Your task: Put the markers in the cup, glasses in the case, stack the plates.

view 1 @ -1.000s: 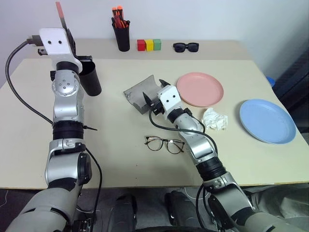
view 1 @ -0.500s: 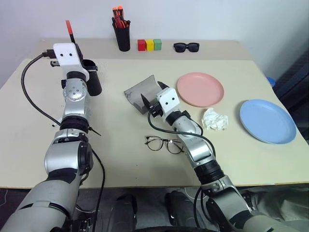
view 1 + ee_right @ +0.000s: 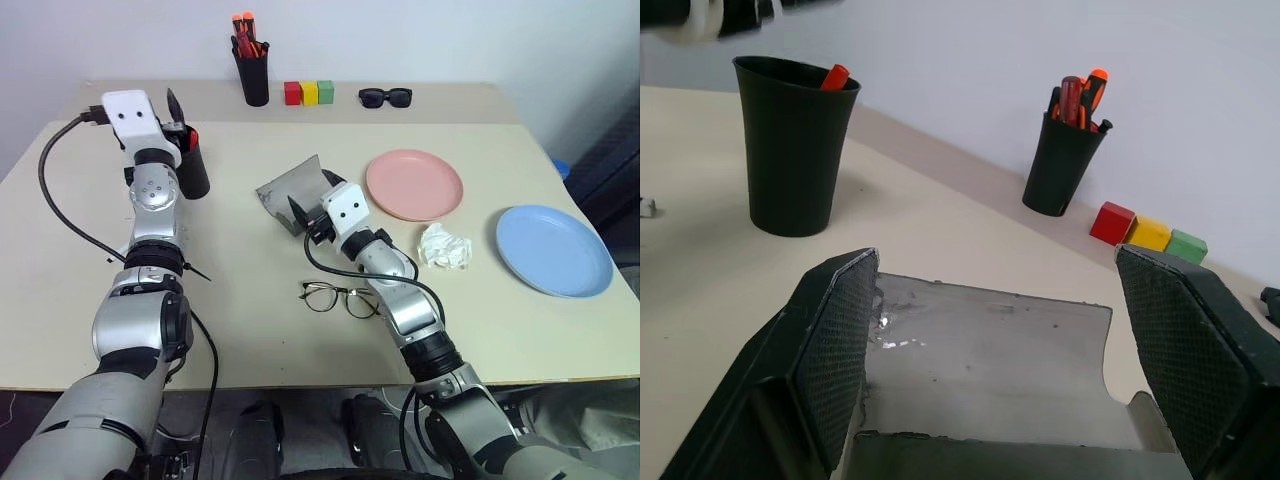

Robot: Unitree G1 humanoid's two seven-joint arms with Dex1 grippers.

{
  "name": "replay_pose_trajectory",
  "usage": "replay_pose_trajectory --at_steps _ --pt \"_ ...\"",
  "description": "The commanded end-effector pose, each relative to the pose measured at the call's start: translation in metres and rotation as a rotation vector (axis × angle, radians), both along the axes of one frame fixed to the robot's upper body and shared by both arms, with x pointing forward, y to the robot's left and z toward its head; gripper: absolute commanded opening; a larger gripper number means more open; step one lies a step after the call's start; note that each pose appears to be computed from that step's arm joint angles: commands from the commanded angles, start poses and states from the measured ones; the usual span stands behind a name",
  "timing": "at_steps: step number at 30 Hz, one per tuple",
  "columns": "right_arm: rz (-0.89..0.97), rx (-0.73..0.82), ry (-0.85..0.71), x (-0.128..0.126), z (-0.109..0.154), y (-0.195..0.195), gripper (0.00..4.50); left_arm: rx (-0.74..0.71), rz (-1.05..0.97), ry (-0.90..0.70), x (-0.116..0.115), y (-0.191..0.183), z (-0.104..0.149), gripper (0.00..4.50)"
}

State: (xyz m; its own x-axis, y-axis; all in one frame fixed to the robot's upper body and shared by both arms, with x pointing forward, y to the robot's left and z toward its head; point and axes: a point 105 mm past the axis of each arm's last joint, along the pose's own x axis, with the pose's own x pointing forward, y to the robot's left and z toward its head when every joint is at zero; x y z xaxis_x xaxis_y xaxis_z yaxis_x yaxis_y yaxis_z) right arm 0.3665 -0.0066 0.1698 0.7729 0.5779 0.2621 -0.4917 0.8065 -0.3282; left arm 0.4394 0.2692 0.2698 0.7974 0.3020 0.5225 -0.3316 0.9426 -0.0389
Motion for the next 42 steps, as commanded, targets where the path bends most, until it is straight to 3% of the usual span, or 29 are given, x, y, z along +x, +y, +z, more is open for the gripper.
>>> replay_pose_trajectory --at_steps 1,5,6,8,14,17,21,26,29,36,40,42 --pt "0.020 0.031 -0.054 -0.007 0.017 0.002 3.86 0.009 0.090 -0.063 -0.024 0.038 0.029 3.74" --pt "0.018 0.019 -0.052 -0.008 0.017 -0.006 3.86 0.077 0.056 0.092 -0.044 0.063 0.016 3.74" --pt "0.020 0.014 -0.051 -0.008 0.017 -0.008 3.86 0.096 0.042 0.147 -0.048 0.067 0.010 4.01" --pt "0.021 0.000 -0.045 -0.008 0.015 -0.014 3.86 0.103 -0.028 0.308 -0.055 0.070 -0.013 4.48" --pt "0.054 -0.058 -0.018 -0.012 0.007 -0.032 3.86 0.131 -0.301 0.802 -0.075 0.047 -0.091 4.48" --pt "0.088 -0.093 -0.005 -0.019 0.003 -0.041 3.86 0.096 -0.323 0.919 -0.076 0.048 -0.109 4.48" --pt "0.164 -0.138 0.033 -0.032 -0.006 -0.044 3.86 0.156 -0.243 1.121 -0.075 0.062 -0.132 4.48" --pt "0.194 -0.160 0.061 -0.041 -0.015 -0.044 3.86 0.140 -0.266 1.178 -0.067 0.062 -0.139 4.48" --pt "0.191 -0.160 0.069 -0.043 -0.018 -0.043 3.86 0.134 -0.262 1.191 -0.064 0.063 -0.143 3.68" --pt "0.199 -0.156 0.086 -0.045 -0.020 -0.040 3.86 0.107 -0.251 1.179 -0.062 0.065 -0.147 0.08" --pt "0.242 -0.151 0.097 -0.047 -0.020 -0.036 3.86 0.106 -0.204 1.086 -0.061 0.071 -0.130 0.03" --pt "0.255 -0.148 0.094 -0.047 -0.019 -0.032 3.86 0.118 -0.106 0.911 -0.055 0.082 -0.099 0.03"
